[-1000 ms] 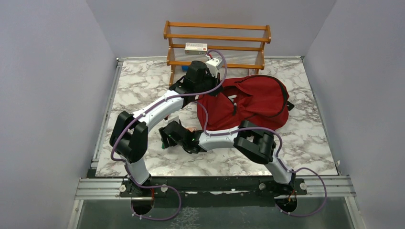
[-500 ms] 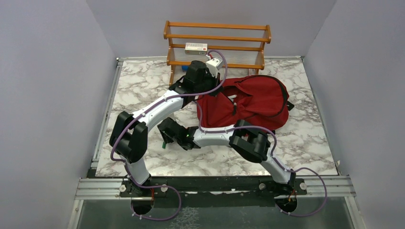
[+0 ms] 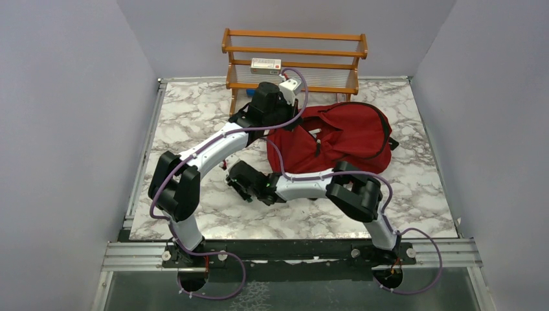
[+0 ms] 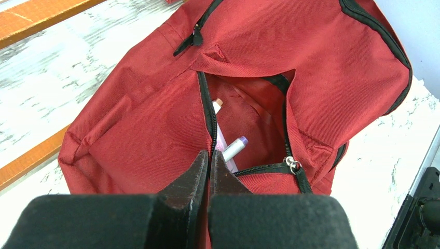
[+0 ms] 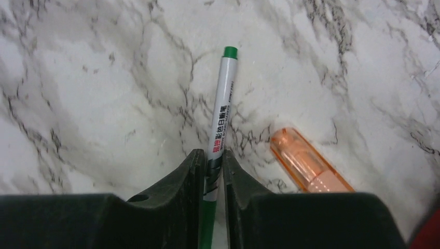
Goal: Pack the student bag
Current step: Pick up the stationery from the center of the board, then place the stationery in the student bag.
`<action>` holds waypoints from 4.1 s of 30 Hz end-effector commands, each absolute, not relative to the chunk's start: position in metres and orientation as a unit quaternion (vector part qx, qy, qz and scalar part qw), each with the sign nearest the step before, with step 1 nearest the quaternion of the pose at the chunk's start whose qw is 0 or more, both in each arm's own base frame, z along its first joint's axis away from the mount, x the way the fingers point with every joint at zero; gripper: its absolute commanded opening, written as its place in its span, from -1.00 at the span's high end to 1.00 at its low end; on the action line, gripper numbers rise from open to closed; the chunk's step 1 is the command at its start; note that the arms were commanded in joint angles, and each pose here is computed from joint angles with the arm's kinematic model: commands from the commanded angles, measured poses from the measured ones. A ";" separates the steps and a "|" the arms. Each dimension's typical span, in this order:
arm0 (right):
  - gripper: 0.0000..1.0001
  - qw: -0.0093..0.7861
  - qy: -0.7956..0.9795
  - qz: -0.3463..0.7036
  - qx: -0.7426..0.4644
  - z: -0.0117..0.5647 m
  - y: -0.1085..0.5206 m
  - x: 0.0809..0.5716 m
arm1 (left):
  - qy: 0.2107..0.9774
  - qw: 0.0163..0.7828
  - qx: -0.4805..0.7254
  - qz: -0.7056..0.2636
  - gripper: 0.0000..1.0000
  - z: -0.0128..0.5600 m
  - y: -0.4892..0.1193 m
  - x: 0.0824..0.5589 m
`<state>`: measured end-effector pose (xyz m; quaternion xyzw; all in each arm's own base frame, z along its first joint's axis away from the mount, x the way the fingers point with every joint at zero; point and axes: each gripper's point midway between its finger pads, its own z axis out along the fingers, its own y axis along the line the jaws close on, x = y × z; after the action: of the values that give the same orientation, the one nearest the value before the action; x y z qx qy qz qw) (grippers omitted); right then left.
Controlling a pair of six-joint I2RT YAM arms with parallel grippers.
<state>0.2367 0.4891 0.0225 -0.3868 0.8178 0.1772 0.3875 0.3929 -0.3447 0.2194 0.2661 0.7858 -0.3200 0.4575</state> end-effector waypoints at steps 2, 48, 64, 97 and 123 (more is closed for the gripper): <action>0.58 0.228 0.813 0.136 -0.518 -0.041 0.418 0.178 | 0.762 0.495 0.265 -0.324 1.00 0.251 -0.337 0.400; 0.99 0.525 0.820 0.198 -0.116 0.209 0.243 0.193 | 0.771 0.473 0.264 -0.334 1.00 0.227 -0.340 0.406; 0.99 0.403 0.886 0.224 -0.046 0.237 0.187 0.299 | 0.780 0.471 0.258 -0.321 1.00 0.216 -0.338 0.409; 0.99 0.192 0.934 0.291 -0.075 0.197 0.173 0.352 | 0.785 0.478 0.289 -0.269 1.00 0.198 -0.358 0.393; 0.57 0.206 0.908 0.355 -0.087 0.182 0.231 0.404 | 0.776 0.478 0.310 -0.270 1.00 0.201 -0.361 0.386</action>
<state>0.3892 0.2113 0.1597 -0.0729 0.9285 0.3258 0.1627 0.3870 -0.3628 0.2019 0.3008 0.7802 -0.2796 0.4718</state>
